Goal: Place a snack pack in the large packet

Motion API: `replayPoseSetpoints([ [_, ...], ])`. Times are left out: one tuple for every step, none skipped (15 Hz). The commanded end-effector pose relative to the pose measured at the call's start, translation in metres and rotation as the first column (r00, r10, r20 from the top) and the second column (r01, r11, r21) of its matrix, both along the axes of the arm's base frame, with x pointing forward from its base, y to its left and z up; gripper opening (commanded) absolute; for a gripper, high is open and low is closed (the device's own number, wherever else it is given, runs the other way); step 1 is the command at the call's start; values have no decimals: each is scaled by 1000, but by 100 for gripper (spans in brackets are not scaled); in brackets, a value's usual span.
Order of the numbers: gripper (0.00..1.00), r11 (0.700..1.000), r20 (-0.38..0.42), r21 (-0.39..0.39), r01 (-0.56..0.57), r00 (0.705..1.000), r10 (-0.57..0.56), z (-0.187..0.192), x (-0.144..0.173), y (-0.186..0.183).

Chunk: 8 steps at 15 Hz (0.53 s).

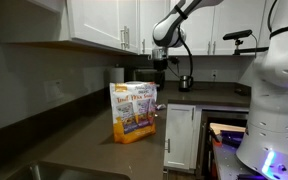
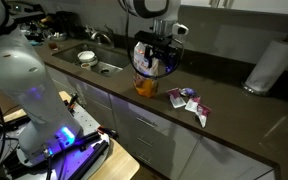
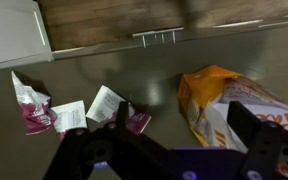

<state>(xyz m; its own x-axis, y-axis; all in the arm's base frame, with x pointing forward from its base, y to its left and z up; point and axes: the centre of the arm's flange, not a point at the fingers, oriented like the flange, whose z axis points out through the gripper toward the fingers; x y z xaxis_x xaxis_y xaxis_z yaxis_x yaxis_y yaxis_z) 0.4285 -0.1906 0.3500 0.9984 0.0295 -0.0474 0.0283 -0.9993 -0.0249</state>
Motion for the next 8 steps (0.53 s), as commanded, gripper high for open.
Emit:
replayPoseSetpoints([
  [100, 998, -15, 30, 59, 998, -59, -17, 42, -50],
  [100, 996, -21, 40, 83, 996, -82, -21, 43, -59],
  [100, 994, -24, 41, 100, 995, -99, -25, 44, -66],
  [100, 991, -34, 50, 126, 992, -125, -28, 43, -72],
  [100, 988, -47, 52, 144, 989, -142, -30, 39, -70],
  [100, 992, -29, 25, 124, 992, -124, -27, 31, -60],
  [100, 990, -37, 28, 135, 990, -134, -31, 32, -65],
  [100, 990, -41, 29, 139, 990, -138, -34, 32, -66],
])
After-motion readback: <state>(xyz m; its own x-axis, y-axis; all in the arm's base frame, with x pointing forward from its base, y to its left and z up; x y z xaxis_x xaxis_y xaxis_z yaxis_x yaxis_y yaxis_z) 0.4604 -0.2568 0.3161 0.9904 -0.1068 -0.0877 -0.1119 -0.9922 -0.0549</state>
